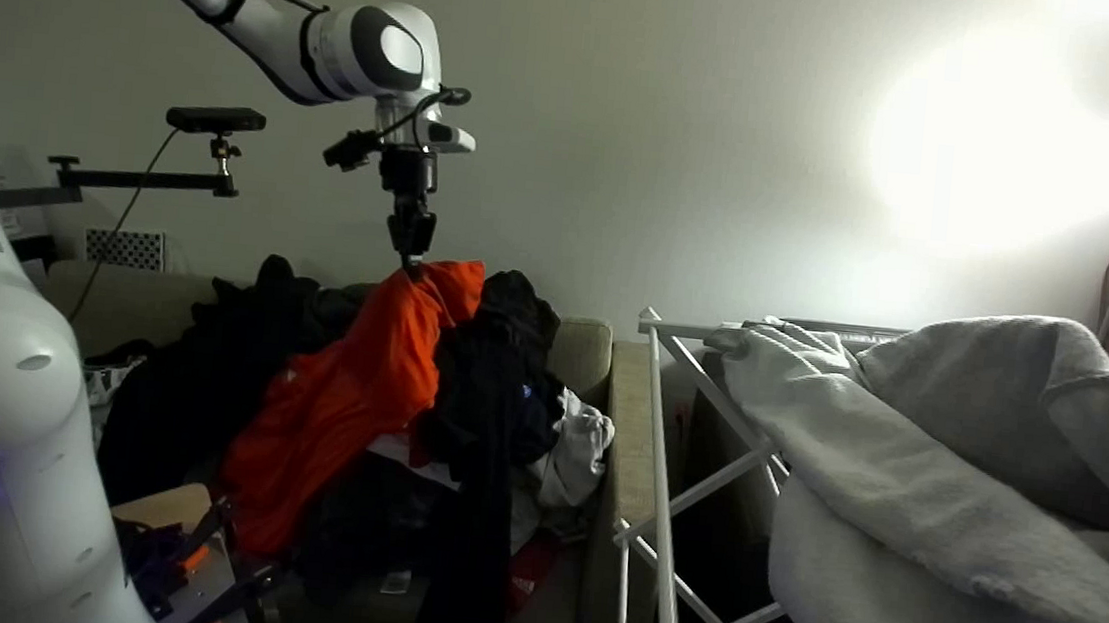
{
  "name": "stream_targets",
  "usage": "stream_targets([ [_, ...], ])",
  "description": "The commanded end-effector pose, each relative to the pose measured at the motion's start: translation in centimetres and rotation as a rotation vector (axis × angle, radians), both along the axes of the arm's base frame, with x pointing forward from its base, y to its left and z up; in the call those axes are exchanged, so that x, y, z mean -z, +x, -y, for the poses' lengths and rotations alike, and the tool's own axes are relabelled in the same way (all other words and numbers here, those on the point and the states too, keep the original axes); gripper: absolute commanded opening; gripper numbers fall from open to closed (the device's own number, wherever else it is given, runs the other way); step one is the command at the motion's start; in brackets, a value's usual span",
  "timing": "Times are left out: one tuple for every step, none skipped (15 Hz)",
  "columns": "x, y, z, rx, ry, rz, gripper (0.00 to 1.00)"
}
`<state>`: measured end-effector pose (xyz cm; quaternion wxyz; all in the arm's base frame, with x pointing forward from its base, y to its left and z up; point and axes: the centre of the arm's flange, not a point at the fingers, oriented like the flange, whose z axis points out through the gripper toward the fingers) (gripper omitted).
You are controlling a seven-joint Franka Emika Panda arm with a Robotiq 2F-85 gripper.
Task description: Put the orange shirt on the drying rack
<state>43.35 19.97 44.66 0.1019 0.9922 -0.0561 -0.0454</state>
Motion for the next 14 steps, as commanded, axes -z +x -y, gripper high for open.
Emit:
stream_targets([
  [0.2, 0.7, 3.1, 0.028, -0.031, 0.025, 0.01],
  [0.2, 1.2, 4.0, 0.041, -0.037, 0.027, 0.01],
  [0.2, 1.7, 4.9, 0.054, -0.043, 0.028, 0.01],
  [0.2, 2.1, 5.8, 0.068, -0.046, 0.028, 0.01],
  [0.2, 2.5, 6.6, 0.081, -0.049, 0.028, 0.01],
  [0.3, 2.9, 7.3, 0.093, -0.049, 0.026, 0.01],
  [0.4, 3.3, 8.0, 0.105, -0.050, 0.025, 0.01],
  [0.5, 3.7, 8.6, 0.114, -0.049, 0.022, 0.01],
  [0.6, 4.0, 9.1, 0.131, -0.044, 0.020, 0.01],
  [0.8, 4.3, 9.5, 0.144, -0.038, 0.017, 0.01],
  [0.8, 4.4, 9.4, 0.131, -0.036, 0.016, 0.01],
  [0.9, 3.7, 9.1, 0.152, -0.039, 0.006, 0.06],
  [1.0, 3.9, 9.2, 0.155, -0.038, 0.005, 0.06],
  [1.0, 4.0, 9.2, 0.155, -0.038, 0.004, 0.06],
])
